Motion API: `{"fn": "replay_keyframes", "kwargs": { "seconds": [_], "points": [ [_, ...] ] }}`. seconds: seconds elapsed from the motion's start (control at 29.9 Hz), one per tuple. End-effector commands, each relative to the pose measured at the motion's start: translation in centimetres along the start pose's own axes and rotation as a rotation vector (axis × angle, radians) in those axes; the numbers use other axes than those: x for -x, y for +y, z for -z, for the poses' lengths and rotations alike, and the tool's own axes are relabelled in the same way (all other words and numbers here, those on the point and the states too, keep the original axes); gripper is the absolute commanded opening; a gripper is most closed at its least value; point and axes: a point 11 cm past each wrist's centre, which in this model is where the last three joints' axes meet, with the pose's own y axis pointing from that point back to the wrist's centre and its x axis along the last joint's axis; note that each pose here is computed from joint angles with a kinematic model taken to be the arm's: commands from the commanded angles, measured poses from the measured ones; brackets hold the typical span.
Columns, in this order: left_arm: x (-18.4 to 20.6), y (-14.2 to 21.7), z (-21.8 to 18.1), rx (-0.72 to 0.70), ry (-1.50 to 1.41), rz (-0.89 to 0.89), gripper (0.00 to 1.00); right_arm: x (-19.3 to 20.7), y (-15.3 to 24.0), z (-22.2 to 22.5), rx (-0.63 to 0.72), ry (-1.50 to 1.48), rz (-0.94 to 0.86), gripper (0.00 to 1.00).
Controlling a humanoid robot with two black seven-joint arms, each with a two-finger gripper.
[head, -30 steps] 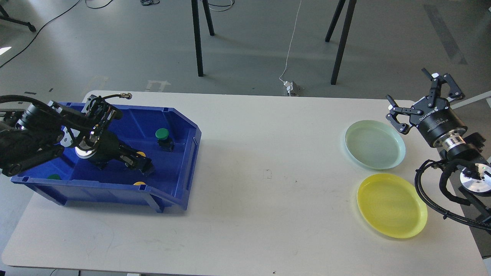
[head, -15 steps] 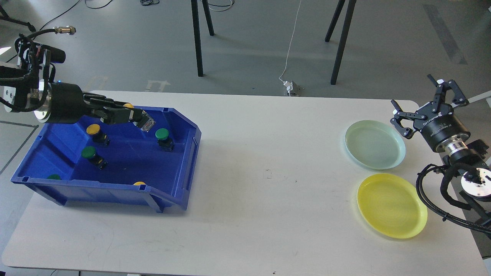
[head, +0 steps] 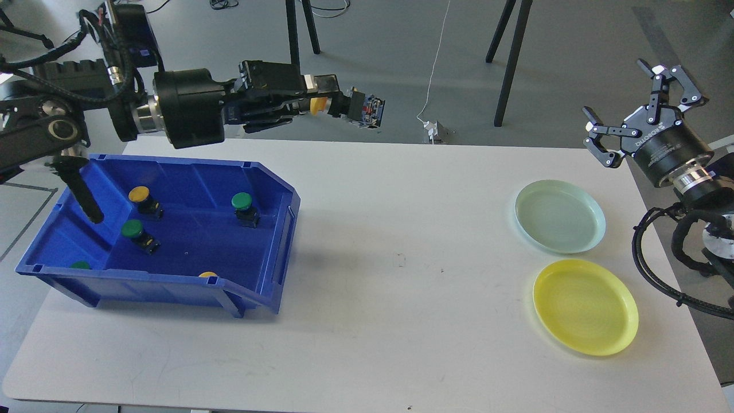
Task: Pass button and place on color plate
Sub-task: 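Lift the button out of the bin and raise it toward the right gripper, then grasp the button with the right gripper from the left gripper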
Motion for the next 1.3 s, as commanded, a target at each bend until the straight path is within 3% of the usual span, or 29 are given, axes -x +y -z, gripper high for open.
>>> {"fn": "replay_keyframes", "kwargs": {
  "seconds": [0.0,0.13,0.33,0.53,0.94,1.27],
  "points": [
    [1.4,-3.1,1.2,0.075,0.108,-0.018,0.2,4.6,-1.2,-2.2,0.121,0.25,0.189,0.99],
    [1.8,-4.0,3.2,0.139,0.207,-0.099,0.2,9.3,-2.7,-3.3,0.054,0.233,0.32,0.99],
    [3.0,-3.5,6.0,0.149,0.302,-0.17,0.2,12.7,-3.8,-2.8,-0.025,0.195,0.407,0.99],
    [3.0,-4.0,5.5,0.181,0.32,-0.177,0.2,15.9,-5.0,-2.9,-0.042,0.203,0.507,0.99],
    [2.9,-3.7,5.8,0.18,0.336,-0.185,0.2,19.5,-6.0,-5.6,0.018,0.257,0.621,0.99],
    [3.0,-3.7,5.8,0.181,0.338,-0.181,0.2,20.7,-6.8,-5.3,-0.001,0.253,0.645,0.99]
  ]
}}
